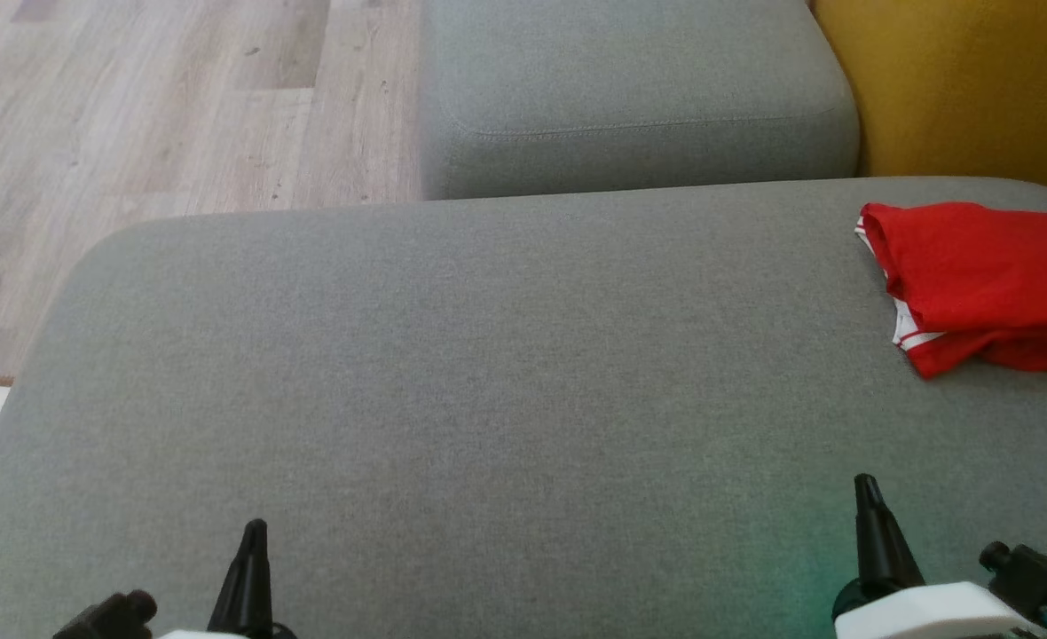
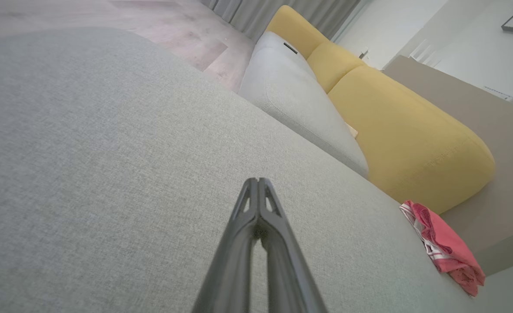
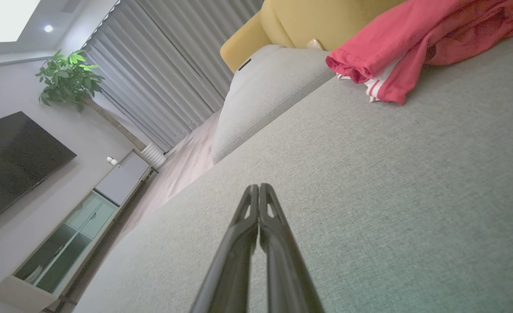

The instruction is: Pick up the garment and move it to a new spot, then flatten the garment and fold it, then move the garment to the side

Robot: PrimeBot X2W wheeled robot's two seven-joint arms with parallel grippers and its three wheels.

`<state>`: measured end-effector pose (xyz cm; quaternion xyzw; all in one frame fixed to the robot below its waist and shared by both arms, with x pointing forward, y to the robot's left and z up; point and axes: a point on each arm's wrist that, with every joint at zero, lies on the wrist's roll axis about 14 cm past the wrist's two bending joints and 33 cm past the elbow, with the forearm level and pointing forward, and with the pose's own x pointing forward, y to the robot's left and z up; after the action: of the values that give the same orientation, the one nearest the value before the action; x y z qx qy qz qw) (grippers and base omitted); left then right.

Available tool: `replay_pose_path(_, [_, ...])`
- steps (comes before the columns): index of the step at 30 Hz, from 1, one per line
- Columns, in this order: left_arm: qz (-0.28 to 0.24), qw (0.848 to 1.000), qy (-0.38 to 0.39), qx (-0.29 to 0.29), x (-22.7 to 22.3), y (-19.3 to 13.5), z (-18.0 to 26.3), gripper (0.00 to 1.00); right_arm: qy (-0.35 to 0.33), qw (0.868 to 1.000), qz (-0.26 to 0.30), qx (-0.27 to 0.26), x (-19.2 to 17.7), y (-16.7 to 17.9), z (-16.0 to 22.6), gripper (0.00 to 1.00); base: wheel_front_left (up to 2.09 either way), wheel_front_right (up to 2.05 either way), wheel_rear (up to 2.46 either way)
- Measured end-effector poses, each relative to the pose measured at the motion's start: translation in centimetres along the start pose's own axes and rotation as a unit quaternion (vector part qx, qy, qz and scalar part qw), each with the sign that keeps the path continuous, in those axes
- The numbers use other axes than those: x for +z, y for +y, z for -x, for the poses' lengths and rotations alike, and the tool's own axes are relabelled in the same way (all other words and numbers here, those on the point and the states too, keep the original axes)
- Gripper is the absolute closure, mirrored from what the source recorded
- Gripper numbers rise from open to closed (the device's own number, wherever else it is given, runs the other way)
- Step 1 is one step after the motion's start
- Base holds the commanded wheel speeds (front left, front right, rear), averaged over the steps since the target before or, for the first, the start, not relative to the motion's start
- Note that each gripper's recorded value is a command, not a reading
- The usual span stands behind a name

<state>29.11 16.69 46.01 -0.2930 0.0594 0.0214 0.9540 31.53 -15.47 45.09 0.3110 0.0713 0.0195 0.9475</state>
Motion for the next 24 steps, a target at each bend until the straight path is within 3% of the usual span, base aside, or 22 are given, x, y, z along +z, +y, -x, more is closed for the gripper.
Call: replay_pose_path(24, [0.148,0.989,0.015,0.01,0.3,0.5,-2.3,1.0,-0.012,0.989,-0.145,-0.025,1.5,-1.2,-1.5,1.0,0.0,0.0,0.0])
